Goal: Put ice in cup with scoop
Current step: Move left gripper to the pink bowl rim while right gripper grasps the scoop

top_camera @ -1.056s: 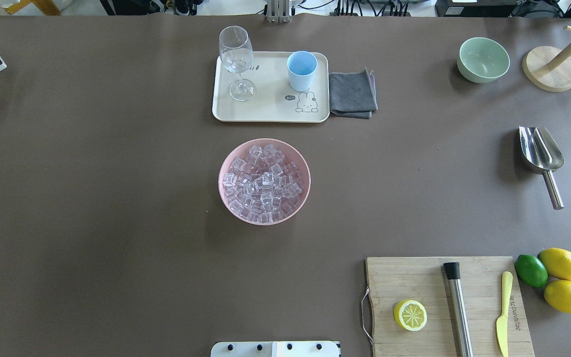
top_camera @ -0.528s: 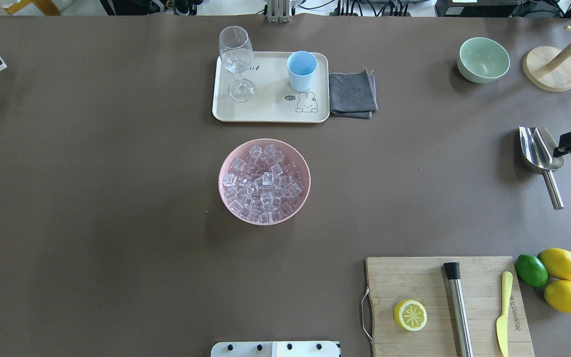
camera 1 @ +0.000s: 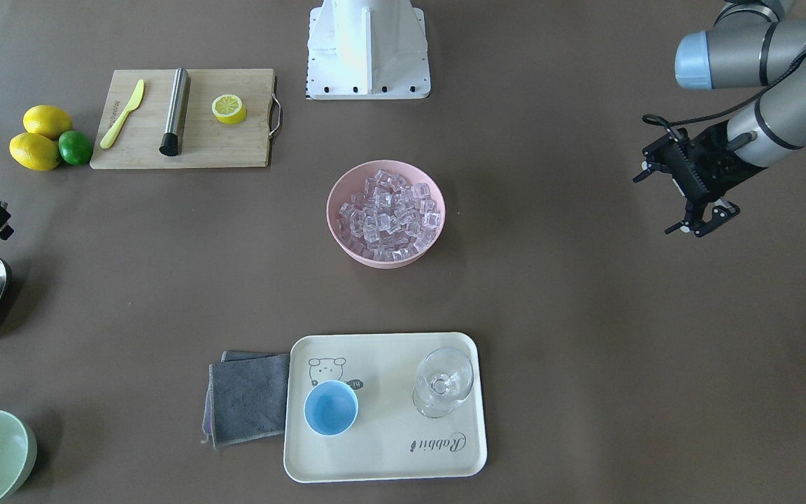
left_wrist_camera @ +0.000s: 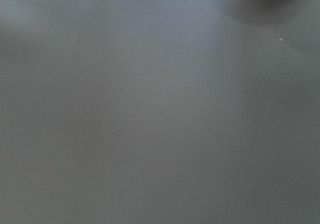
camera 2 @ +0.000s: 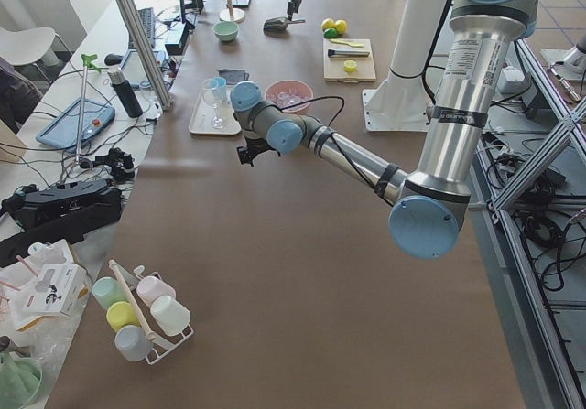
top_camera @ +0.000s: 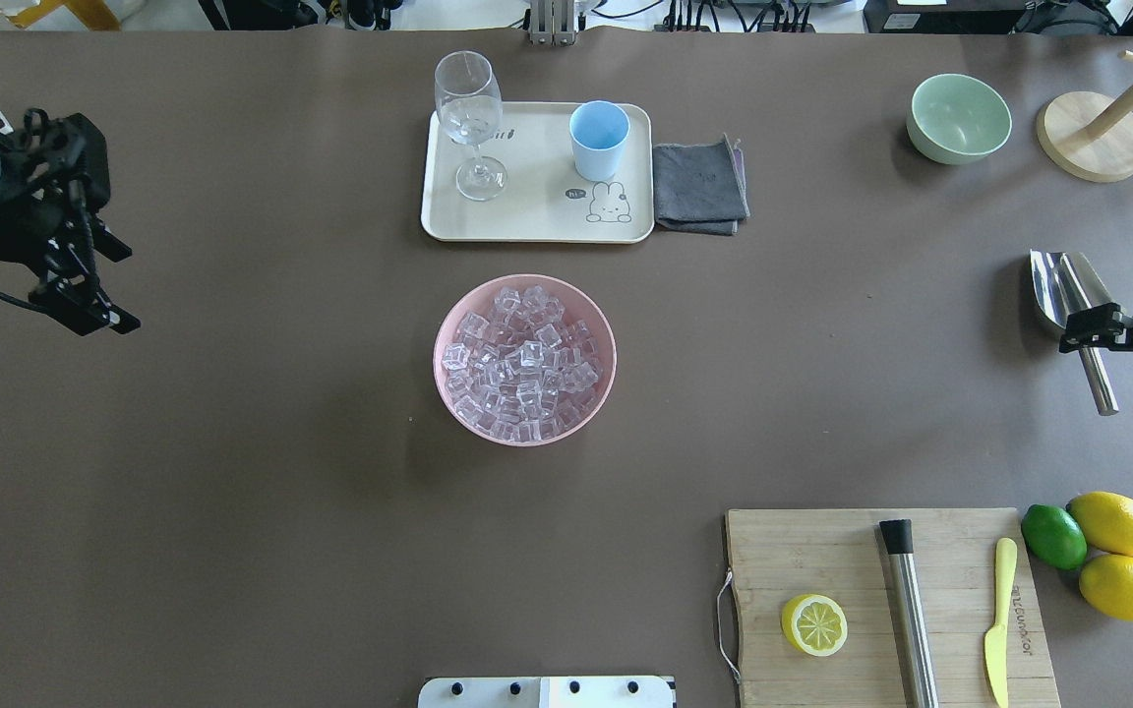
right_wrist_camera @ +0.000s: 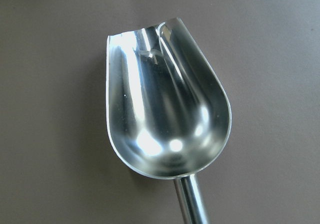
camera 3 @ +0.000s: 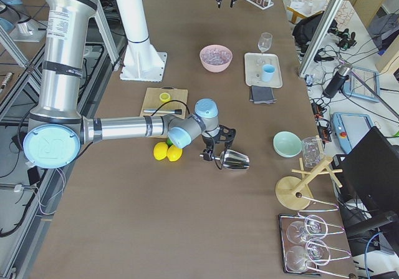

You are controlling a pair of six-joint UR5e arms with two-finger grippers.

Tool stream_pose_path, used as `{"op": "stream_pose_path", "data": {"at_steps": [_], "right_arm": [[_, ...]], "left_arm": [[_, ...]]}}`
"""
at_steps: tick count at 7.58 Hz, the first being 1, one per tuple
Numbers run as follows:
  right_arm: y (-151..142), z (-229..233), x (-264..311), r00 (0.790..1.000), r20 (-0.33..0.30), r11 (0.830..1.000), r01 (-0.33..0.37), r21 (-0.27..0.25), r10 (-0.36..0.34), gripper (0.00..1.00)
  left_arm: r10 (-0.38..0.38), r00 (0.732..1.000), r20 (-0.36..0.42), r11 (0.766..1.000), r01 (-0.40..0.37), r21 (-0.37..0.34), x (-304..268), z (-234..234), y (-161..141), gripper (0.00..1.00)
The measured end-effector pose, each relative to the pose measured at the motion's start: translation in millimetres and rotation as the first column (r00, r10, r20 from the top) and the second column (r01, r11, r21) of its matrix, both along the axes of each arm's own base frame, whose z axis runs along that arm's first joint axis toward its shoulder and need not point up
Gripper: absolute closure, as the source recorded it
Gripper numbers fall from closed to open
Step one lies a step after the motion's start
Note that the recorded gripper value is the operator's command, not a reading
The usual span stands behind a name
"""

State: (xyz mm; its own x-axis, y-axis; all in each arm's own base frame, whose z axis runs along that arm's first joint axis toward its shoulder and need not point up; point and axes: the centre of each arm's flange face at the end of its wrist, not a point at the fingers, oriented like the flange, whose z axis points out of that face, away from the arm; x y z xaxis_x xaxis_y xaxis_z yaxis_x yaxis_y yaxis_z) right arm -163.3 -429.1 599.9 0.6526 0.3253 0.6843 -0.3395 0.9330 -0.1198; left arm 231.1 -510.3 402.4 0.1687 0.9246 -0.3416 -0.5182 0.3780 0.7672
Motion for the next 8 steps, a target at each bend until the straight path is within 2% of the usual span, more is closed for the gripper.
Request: {"op": "stream_pose_path", "data": {"at_steps": [1, 2, 3, 4, 6, 7, 8], "right_arm": [[8.5, 7.3, -1.3, 0.999, -0.018, 0.998, 0.047, 0.033, -0.046, 0.07], [14.3, 13.1, -0.8, 0.996, -0.034, 0.995, 0.079, 0.053, -0.078, 0.07], [17.4, 16.2, -2.5, 0.995, -0.048, 0.994, 0.087, 0.059, -0.084, 0.07], [20.0, 18.0, -8.9, 0.996, -0.063, 0.996, 0.066, 0.054, -0.062, 0.07], [23.6, 18.8, -20.2, 0.997, -0.068, 0.998, 0.039, 0.052, -0.035, 0.15], [25.9, 20.5, -24.9, 0.997, -0.071, 0.997, 0.047, 0.055, -0.043, 0.25], [28.9, 23.1, -28.7, 0.996, -0.068, 0.996, 0.061, 0.065, -0.056, 0.56]], "left_arm": [[0.046, 0.999, -0.022, 0.998, -0.045, 0.053, 38.1, -11.1, 14.5, 0.01], [0.066, 0.997, -0.027, 0.991, -0.062, 0.115, 74.8, -27.2, 25.2, 0.01], [0.079, 0.996, -0.040, 0.982, -0.071, 0.173, 101.9, -40.1, 32.2, 0.01], [0.090, 0.994, -0.067, 0.971, -0.072, 0.227, 119.3, -41.8, 33.3, 0.01], [0.099, 0.990, -0.101, 0.959, -0.068, 0.274, 134.2, -31.3, 30.3, 0.01], [0.100, 0.989, -0.109, 0.957, -0.066, 0.283, 136.9, -31.9, 28.8, 0.01], [0.108, 0.987, -0.117, 0.954, -0.069, 0.293, 142.0, -36.7, 29.3, 0.01]]}}
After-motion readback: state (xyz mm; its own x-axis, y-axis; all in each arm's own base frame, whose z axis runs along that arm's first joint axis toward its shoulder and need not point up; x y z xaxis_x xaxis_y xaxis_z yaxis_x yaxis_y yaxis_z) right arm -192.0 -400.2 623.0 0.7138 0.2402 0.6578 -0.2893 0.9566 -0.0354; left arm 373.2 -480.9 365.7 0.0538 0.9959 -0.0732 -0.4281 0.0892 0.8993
